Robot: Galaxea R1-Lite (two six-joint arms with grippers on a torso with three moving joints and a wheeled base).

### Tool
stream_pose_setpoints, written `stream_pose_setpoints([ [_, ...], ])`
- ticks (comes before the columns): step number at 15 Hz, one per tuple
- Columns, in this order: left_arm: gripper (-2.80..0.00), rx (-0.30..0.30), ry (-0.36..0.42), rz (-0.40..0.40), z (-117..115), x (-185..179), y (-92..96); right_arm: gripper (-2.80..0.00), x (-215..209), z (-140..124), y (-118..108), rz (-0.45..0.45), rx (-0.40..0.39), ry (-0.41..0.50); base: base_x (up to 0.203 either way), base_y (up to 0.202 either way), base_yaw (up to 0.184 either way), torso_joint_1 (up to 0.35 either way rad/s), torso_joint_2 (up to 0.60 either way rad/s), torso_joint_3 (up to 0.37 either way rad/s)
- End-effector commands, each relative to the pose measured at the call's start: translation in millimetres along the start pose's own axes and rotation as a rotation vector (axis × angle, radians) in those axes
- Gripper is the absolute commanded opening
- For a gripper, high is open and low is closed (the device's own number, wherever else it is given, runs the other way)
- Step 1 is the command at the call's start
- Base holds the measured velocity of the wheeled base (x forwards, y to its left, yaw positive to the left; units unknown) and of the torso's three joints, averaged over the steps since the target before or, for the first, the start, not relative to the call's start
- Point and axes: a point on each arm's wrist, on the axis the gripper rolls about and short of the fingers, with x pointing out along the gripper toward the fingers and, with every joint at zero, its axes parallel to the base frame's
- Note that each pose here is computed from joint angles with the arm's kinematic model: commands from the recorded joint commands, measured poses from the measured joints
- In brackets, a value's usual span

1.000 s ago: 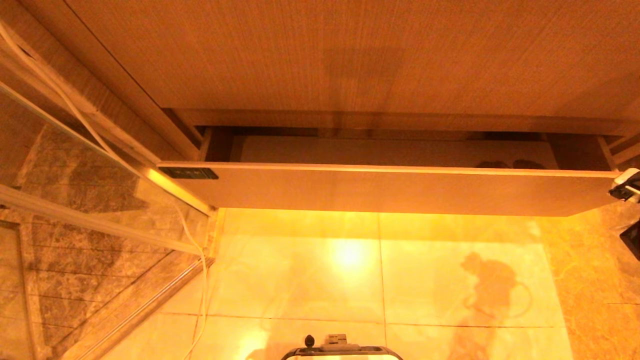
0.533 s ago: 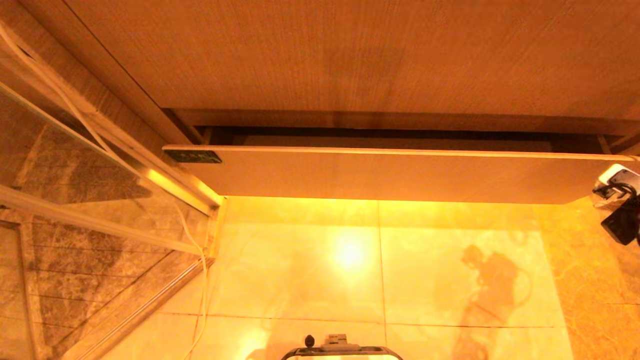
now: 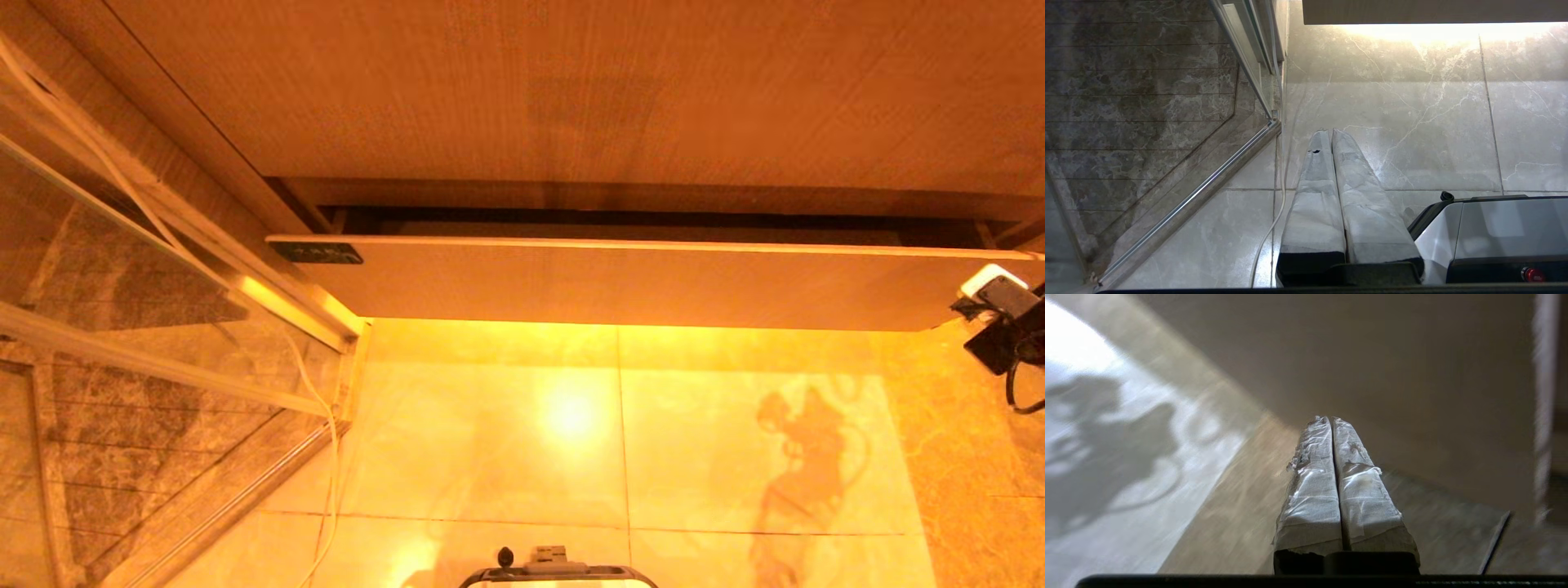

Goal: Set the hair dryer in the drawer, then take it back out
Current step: Close the drawer

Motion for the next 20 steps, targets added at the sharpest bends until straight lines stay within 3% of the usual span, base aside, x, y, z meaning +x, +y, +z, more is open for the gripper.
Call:
stream_pose_setpoints([
  [1,-2.80,0.000,0.001,0.000,0,0,0.0,-2.80,10,-7,8,-0.020,-0.015,-0.019,0.000,0.000,0.000,0.000,0.00,0.000],
  [3,-2.80,0.000,0.001,0.000,0,0,0.0,-2.80,16,-8,8,-0.067,-0.032,-0.048,0.000,0.000,0.000,0.000,0.00,0.000],
  [20,-2.80,0.000,0.001,0.000,0,0,0.0,-2.80,91,-9,-9,-0.208,-0.071,-0.158,0.000,0.000,0.000,0.000,0.00,0.000],
])
